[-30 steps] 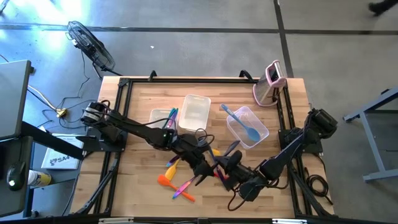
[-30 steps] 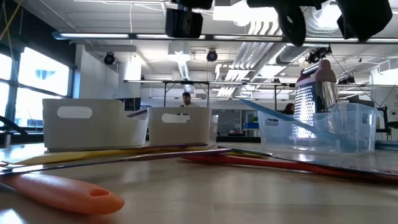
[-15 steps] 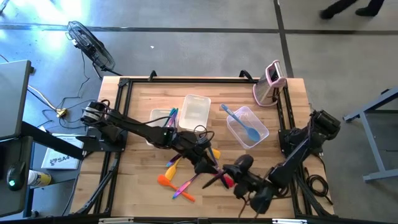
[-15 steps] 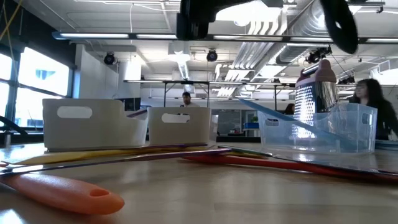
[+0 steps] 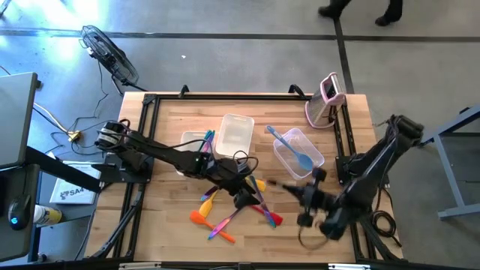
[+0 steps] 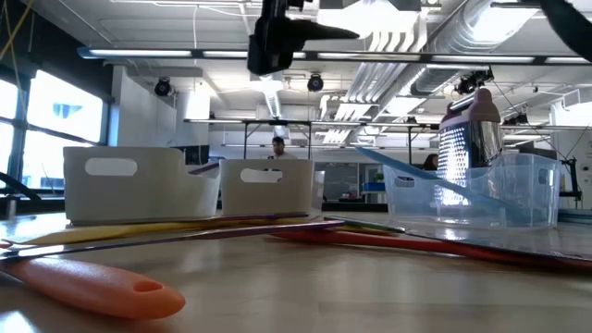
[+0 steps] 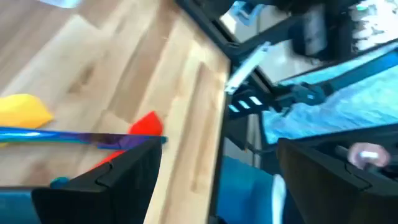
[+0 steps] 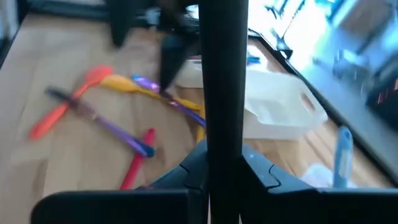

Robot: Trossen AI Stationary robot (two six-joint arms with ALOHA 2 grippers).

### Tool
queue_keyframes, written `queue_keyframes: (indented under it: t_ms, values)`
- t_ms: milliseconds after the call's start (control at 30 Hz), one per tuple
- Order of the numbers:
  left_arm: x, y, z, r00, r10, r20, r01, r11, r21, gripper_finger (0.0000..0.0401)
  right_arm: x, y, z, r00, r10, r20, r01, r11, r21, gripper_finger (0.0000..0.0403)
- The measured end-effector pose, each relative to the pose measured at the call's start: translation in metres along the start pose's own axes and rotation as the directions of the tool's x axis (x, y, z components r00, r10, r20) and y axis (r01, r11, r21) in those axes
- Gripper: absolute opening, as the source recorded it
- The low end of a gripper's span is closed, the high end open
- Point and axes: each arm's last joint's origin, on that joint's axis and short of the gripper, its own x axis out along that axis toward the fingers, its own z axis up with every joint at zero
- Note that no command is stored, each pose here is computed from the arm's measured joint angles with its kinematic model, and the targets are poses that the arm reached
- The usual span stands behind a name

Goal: Pick & Place Kitchen Items
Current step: Put the black serving spoon into the transparent bin

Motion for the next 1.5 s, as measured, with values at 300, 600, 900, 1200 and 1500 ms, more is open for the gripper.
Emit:
queue_keyframes:
  t_ms: [300,600,900,1200,1500]
  values:
    - [0.003,-0.014,-0.022,1.0,0.029,0.002,-0.029,0.995,0.094,0.031,0.013,-0.082,0.026,0.984,-0.108,-0.139,0.139,0.961,0.24,0.0038]
    - [0.003,-0.038,-0.057,0.999,0.003,-0.038,0.004,0.984,0.18,0.031,0.041,-0.123,0.0,0.986,-0.06,-0.157,0.115,0.922,0.37,0.0038]
    - [0.0,-0.055,-0.085,0.998,-0.008,-0.058,0.02,0.976,0.218,0.031,0.076,-0.162,-0.031,0.994,0.028,-0.105,0.031,0.852,0.523,0.0038]
    - [0.0,-0.051,-0.091,0.994,0.049,-0.102,-0.022,0.967,0.256,0.031,0.096,-0.179,-0.06,0.97,0.102,-0.219,0.056,0.787,0.614,0.0038]
    - [0.0,-0.05,-0.09,0.996,0.076,-0.056,-0.057,0.957,0.285,0.031,0.103,-0.179,-0.076,0.958,0.093,-0.271,0.096,0.789,0.607,0.0038]
